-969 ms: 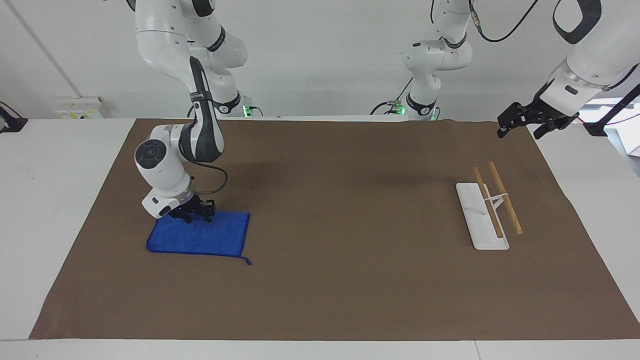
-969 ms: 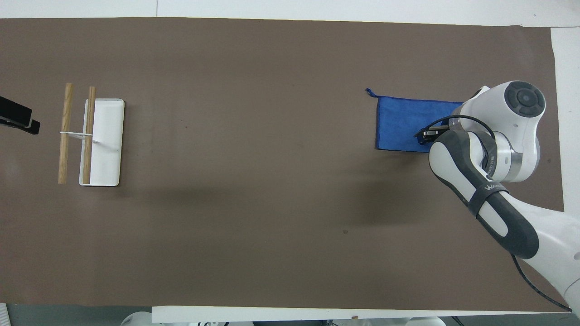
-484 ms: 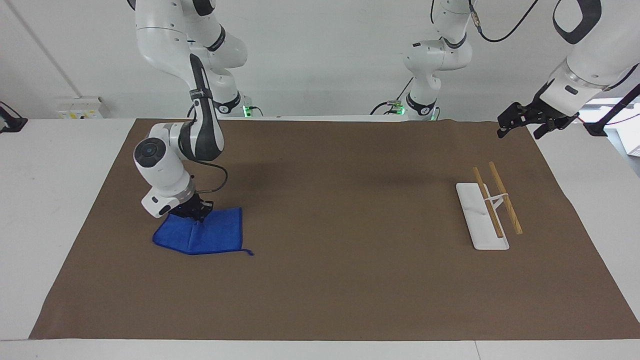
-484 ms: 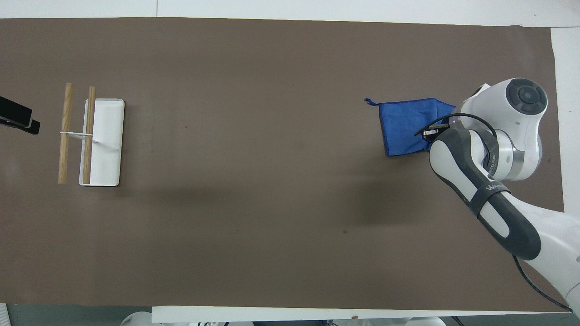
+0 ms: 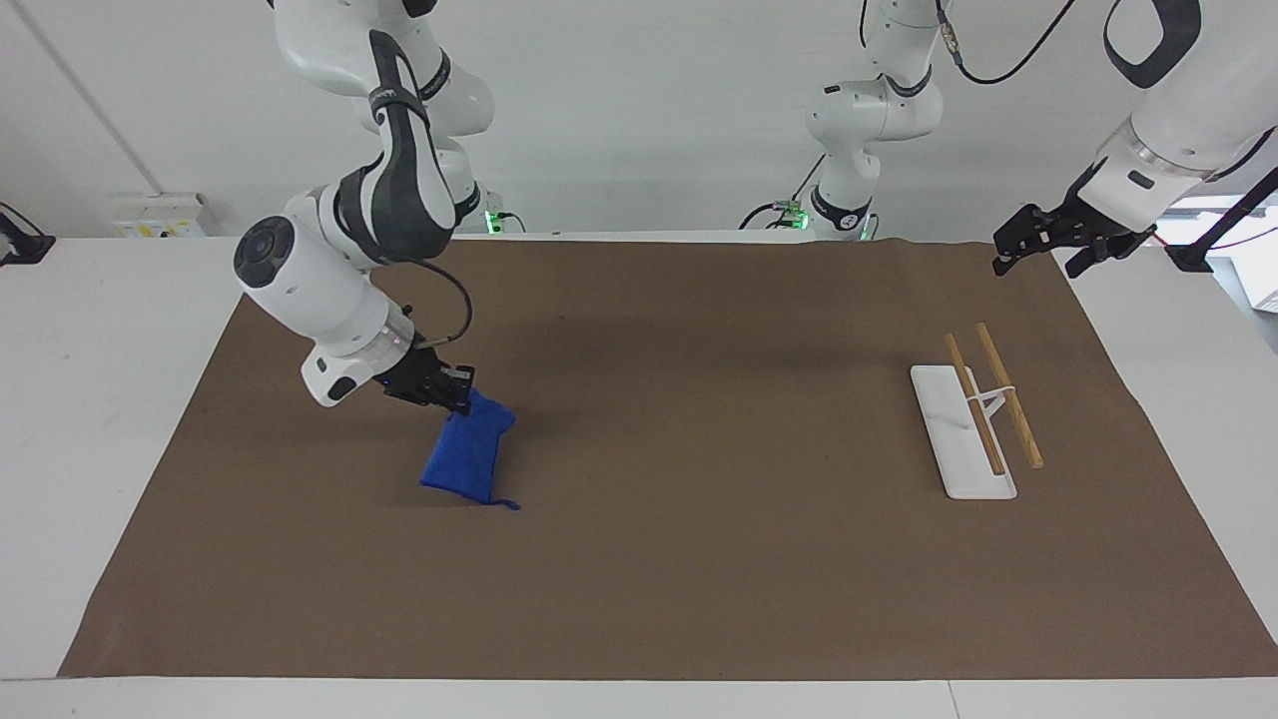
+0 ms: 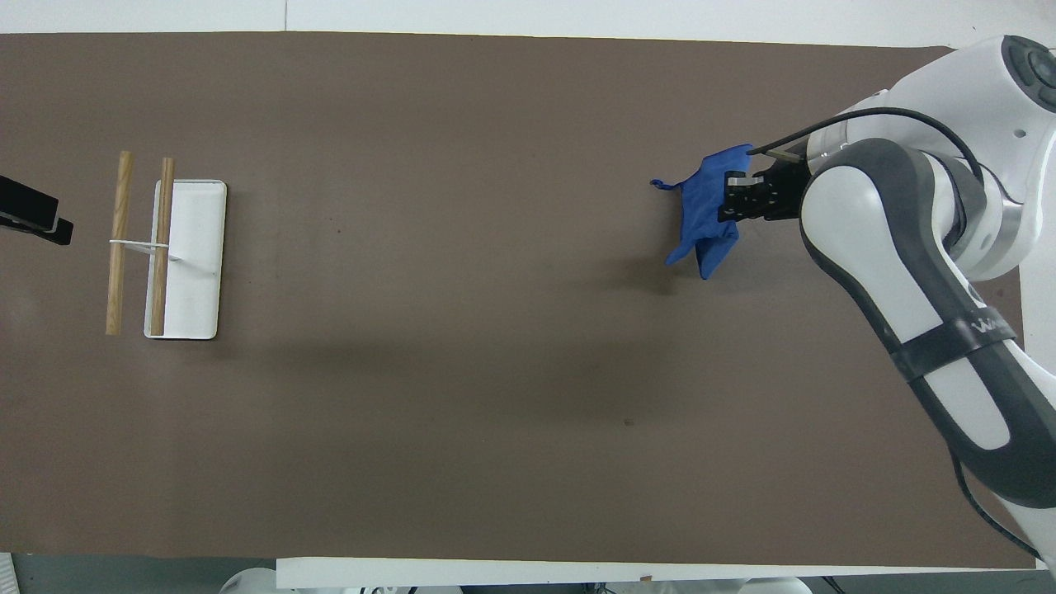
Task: Right arm passes towel to left arm to hang
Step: 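Lift the blue towel with the right gripper and carry it toward the rack, then hold the towel out with the right gripper while the left gripper approaches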
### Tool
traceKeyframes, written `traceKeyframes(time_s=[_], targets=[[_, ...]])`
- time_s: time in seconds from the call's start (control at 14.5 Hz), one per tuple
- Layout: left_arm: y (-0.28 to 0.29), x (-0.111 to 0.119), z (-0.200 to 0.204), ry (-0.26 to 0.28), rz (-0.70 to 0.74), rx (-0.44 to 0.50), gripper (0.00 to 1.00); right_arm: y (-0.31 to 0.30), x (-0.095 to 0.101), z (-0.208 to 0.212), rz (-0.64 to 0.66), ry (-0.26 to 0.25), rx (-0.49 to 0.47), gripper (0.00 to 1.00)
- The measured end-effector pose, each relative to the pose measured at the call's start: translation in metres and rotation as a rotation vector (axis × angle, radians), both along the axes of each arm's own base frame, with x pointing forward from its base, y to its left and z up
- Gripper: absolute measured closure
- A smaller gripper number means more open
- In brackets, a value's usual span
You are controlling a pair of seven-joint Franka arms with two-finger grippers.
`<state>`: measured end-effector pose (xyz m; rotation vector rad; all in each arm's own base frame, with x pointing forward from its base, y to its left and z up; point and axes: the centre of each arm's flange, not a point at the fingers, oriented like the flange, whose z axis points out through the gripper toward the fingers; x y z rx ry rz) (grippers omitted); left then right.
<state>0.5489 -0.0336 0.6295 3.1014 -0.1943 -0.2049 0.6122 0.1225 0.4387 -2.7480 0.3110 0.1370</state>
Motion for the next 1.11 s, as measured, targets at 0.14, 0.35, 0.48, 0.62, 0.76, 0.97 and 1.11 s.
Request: traceKeyframes(time_s=[0.14, 0.35, 0.48, 0.62, 0.76, 0.97, 1.11], targets=[[0.0, -0.002, -0.002, 0.015, 0.0, 0.001, 0.0, 0.058, -0.01, 0.013, -0.114, 0.075, 0.089, 0.93], [0.001, -0.011, -0.004, 0.059, 0.001, 0.004, 0.0, 0.129, -0.028, 0.025, -0.218, 0.156, 0.206, 0.93], [0.002, -0.013, -0.004, 0.062, 0.049, 0.012, 0.0, 0.165, -0.039, 0.031, -0.278, 0.214, 0.324, 0.93], [-0.006, -0.014, -0.009, 0.059, 0.22, 0.042, 0.0, 0.191, -0.046, 0.038, -0.359, 0.272, 0.412, 0.93], [-0.043, -0.016, -0.023, 0.003, 0.4, 0.063, 0.0, 0.212, -0.05, 0.044, -0.473, 0.297, 0.48, 0.93], [-0.118, -0.041, -0.058, -0.082, 0.616, 0.059, 0.0, 0.24, -0.057, 0.05, -0.616, 0.338, 0.605, 0.93], [-0.147, -0.056, -0.069, -0.117, 0.754, 0.043, 0.0, 0.25, -0.06, 0.05, -0.678, 0.366, 0.653, 0.93]])
